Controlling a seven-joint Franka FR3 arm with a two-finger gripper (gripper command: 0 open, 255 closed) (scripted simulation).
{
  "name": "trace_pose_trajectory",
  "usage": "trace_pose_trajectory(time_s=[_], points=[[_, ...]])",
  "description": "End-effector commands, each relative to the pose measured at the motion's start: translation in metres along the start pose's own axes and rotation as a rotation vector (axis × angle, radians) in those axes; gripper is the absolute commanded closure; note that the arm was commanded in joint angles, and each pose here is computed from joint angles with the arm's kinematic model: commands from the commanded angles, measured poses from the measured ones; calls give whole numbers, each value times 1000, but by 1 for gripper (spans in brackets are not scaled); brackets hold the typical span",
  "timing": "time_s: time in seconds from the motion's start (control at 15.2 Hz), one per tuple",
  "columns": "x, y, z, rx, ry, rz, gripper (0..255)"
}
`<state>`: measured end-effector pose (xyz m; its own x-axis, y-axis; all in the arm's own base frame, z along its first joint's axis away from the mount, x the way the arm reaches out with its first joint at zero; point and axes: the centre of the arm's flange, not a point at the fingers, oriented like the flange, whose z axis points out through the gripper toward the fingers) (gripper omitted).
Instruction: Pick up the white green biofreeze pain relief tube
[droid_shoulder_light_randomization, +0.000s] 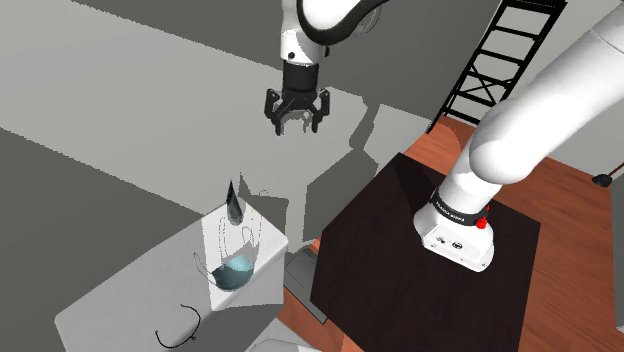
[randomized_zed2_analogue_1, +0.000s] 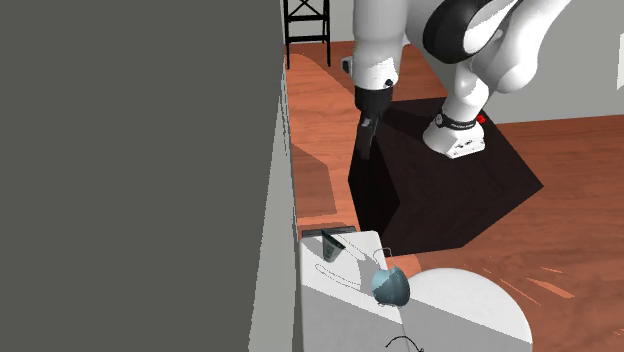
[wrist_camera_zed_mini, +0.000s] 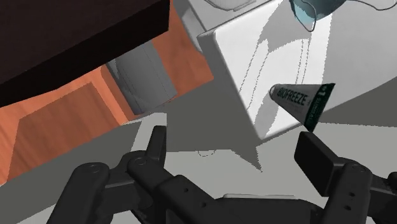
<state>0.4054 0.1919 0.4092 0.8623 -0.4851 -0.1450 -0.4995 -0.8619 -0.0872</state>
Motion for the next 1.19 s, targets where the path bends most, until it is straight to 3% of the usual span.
trace_pose_trajectory(time_s=[0.0, 1.12], points=[[3, -20, 20, 5, -17, 44, 0], [43, -168, 172, 37, -156, 380, 0]])
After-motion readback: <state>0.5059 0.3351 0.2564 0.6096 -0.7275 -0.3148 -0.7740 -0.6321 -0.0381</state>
